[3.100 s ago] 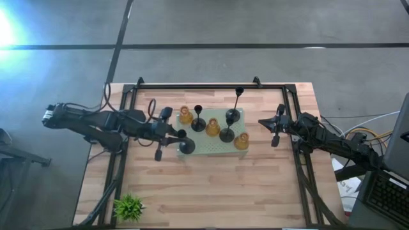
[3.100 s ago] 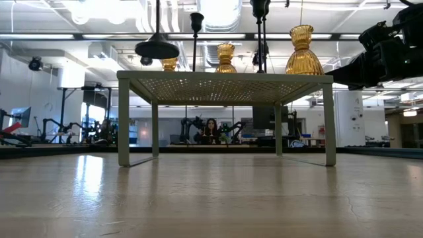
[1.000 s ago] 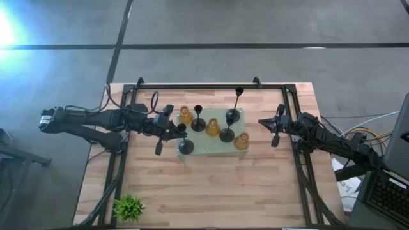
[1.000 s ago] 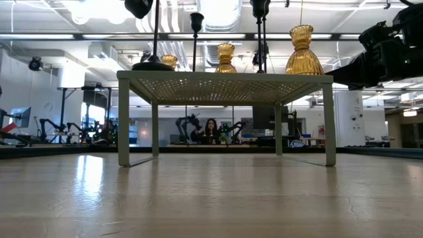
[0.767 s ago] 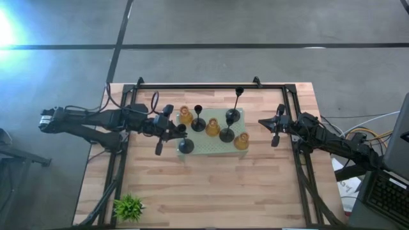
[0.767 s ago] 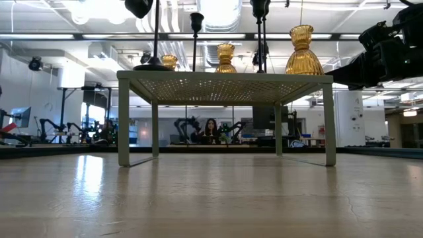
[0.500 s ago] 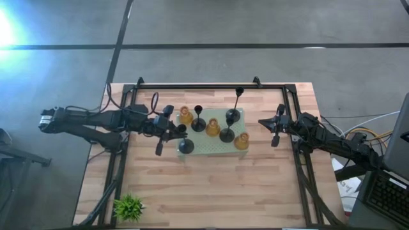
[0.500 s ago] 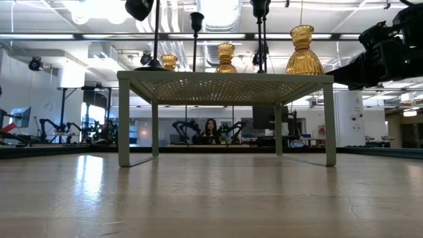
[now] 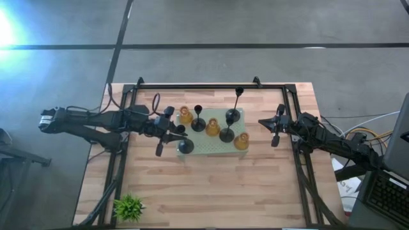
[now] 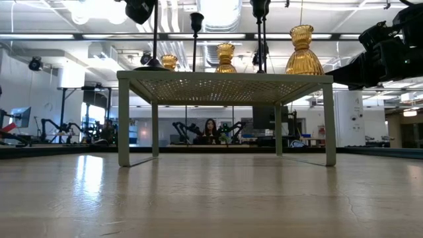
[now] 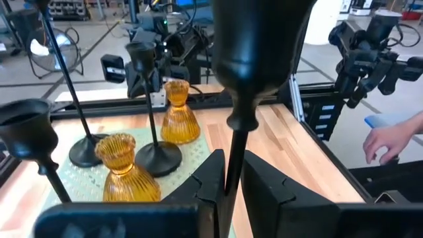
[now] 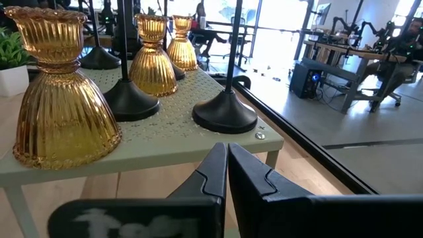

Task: Pick & Place candle stick holders
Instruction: Put the black candle holder on the shelf, then return to Home Position

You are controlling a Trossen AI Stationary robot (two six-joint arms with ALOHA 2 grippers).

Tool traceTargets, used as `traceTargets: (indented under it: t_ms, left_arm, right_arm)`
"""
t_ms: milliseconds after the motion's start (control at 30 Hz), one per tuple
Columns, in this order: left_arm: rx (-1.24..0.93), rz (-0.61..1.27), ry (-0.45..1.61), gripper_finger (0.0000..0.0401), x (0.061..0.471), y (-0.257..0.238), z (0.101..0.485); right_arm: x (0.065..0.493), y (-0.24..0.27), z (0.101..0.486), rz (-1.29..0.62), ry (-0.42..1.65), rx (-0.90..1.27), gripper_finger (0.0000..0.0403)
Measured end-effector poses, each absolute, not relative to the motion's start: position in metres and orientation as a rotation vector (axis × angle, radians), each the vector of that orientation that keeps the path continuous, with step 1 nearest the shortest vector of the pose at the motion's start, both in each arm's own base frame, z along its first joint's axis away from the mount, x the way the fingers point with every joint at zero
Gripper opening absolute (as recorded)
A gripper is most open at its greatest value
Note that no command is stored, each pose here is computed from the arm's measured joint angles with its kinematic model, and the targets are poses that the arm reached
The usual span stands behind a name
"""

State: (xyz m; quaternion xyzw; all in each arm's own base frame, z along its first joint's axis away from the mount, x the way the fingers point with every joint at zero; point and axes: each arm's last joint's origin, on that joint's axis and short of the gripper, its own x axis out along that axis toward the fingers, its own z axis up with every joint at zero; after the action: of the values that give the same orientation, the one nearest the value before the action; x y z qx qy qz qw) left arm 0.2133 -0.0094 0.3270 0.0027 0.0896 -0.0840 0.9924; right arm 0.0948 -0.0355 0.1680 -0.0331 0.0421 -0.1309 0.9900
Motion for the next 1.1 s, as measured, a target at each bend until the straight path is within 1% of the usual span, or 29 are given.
traceTargets:
  t_ms: [733, 800, 1000, 1100]
  left_arm:
    - [0.017, -0.16, 0.174, 0.0059, 0.2131, -0.0075, 0.3269]
    - [0.018, -0.159, 0.174, 0.0069, 0.2131, -0.0073, 0.3269]
    - [0.013, -0.157, 0.178, 0.0118, 0.2125, -0.0071, 0.3269]
    - [0.017, -0.157, 0.19, 0.0135, 0.2087, -0.007, 0.3271]
  right_arm:
    - [0.0948, -0.0355, 0.1679, -0.263, 0.085, -0.066, 0.0009]
    - [0.0948, -0.0355, 0.1679, -0.263, 0.085, -0.067, 0.0009]
    - [0.0948, -0.0355, 0.1679, -0.263, 0.085, -0.067, 0.0009]
    - [0.0948, -0.0356, 0.1679, -0.263, 0.085, -0.067, 0.0009]
